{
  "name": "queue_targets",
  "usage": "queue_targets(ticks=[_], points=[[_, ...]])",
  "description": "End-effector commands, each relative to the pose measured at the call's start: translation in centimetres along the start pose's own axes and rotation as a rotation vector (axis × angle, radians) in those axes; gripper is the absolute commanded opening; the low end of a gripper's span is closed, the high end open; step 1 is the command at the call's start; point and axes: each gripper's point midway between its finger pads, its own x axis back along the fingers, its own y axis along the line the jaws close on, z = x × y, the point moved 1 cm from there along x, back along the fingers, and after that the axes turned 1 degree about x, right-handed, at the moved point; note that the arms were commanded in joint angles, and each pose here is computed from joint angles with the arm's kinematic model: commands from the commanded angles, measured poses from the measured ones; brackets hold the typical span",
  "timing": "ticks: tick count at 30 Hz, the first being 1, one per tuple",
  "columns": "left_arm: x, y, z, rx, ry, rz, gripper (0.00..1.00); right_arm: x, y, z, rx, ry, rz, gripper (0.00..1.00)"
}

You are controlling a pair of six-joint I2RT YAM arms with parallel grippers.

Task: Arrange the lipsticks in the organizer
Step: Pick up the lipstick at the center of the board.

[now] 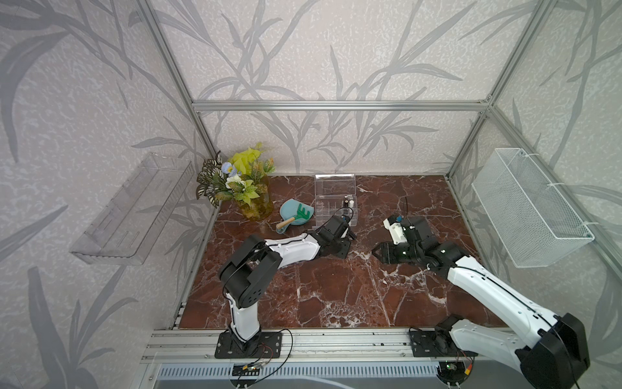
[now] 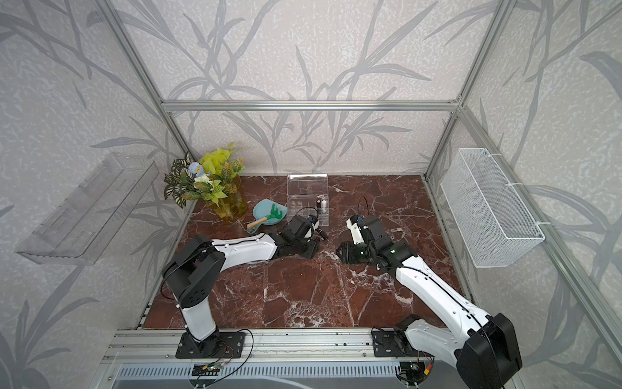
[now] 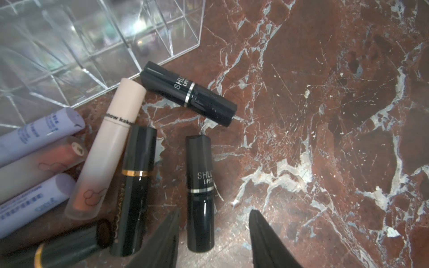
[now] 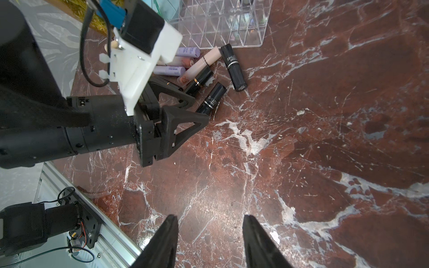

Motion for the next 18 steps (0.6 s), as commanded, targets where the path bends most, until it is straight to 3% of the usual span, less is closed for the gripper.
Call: queue_targets(ticks=[1,13,18], points=[[-0.7,-0.2,0.0,-0.028,0.012,-0.019,0.49,0.6,-0.3,0.3,0.022,-0.008,0.020,0.49],[-2.2,0.5,1.6,-0.034,0.061,-0.053,0.40,1.1,-0.4,0.5,0.029,-0.011,0.027,0.48],[-2.7,0.4,2.0,-0.035,0.070,-0.053,0.31,1.1,-0.4,0.5,0.030,-0.010,0.028,0.48]])
